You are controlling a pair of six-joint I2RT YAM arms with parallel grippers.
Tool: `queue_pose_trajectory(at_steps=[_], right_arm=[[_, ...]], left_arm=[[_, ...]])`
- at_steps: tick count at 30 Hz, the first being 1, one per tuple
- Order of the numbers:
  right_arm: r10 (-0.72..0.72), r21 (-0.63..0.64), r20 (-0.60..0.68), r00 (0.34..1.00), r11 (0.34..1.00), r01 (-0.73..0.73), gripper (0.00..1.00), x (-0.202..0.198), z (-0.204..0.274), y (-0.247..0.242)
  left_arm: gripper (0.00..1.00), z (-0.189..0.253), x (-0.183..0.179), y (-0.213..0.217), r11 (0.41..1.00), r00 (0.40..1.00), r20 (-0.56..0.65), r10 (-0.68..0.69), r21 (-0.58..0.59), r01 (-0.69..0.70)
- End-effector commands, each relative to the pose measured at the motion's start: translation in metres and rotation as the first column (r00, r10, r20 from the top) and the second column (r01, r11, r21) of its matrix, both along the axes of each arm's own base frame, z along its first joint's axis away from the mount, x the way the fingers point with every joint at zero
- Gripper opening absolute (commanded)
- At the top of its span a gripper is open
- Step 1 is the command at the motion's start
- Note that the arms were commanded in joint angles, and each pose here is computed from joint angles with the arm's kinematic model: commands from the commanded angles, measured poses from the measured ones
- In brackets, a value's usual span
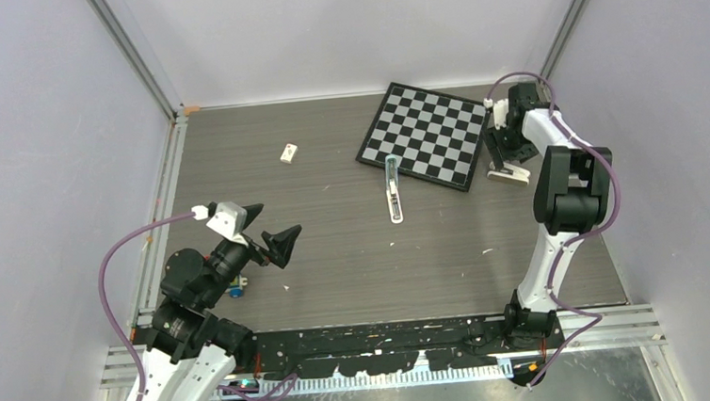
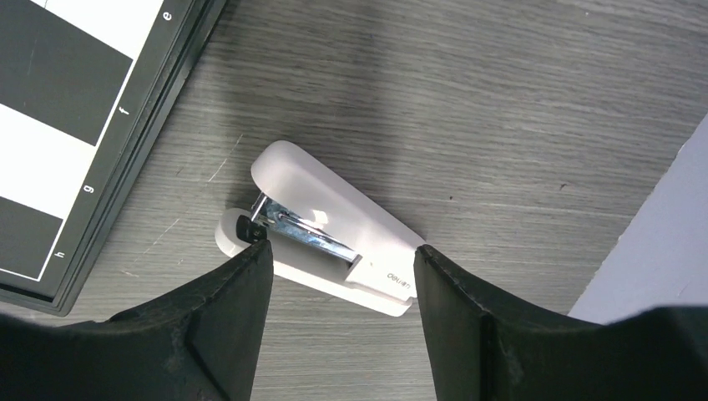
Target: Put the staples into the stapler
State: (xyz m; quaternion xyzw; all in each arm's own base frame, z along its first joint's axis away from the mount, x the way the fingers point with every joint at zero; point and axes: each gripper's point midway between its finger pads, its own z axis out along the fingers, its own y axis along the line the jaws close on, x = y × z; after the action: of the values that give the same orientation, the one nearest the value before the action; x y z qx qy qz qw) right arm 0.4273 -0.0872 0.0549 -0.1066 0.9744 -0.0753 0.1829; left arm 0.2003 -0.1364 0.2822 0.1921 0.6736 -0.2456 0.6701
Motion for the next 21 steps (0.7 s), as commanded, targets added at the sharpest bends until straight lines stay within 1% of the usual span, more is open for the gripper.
queue_pose_trajectory(at_steps=[1, 4, 8, 13, 15, 16, 18, 21], right_arm=[[0.072, -0.009, -0.001, 0.997, 0.997, -0.072, 0.66, 0.012, -0.005, -0.002], [0.078, 0.014, -0.021, 0.997, 0.997, -0.077, 0.63, 0.014, -0.008, 0.001], [0.069, 0.004, -0.037, 0.997, 0.998, -0.068, 0.55, 0.017, -0.014, -0.003], [0.056, 0.013, -0.067, 0.996, 0.998, -0.055, 0.53, 0.02, -0.02, -0.003], [0.041, 0.02, -0.08, 0.996, 0.999, -0.039, 0.5, 0.02, -0.02, -0.003], [0.032, 0.024, -0.088, 0.996, 0.999, -0.03, 0.48, 0.02, -0.02, -0.003], [0.01, 0.036, -0.11, 0.994, 0.999, -0.006, 0.38, 0.02, -0.021, -0.003], [-0.016, 0.05, -0.114, 0.993, 0.998, 0.022, 0.28, 0.019, -0.018, -0.004]], left_arm=[[1.0, 0.002, 0.003, 0.0, 1.0, 1.0, 0.018, 0.003, 0.013, -0.003], [1.0, 0.003, 0.002, -0.002, 1.0, 1.0, 0.019, -0.007, 0.015, 0.006], [1.0, 0.002, 0.003, -0.001, 1.0, 1.0, 0.02, -0.003, 0.019, 0.002], [1.0, 0.002, 0.003, -0.001, 1.0, 1.0, 0.02, -0.002, 0.02, 0.001], [1.0, 0.003, 0.003, -0.001, 1.0, 1.0, 0.023, -0.001, 0.021, 0.001], [1.0, 0.003, 0.003, -0.001, 1.0, 1.0, 0.024, -0.001, 0.02, 0.001], [1.0, 0.003, 0.003, 0.0, 1.0, 1.0, 0.025, 0.001, 0.022, -0.001], [1.0, 0.004, 0.003, 0.001, 1.0, 1.0, 0.02, 0.006, 0.022, -0.007]])
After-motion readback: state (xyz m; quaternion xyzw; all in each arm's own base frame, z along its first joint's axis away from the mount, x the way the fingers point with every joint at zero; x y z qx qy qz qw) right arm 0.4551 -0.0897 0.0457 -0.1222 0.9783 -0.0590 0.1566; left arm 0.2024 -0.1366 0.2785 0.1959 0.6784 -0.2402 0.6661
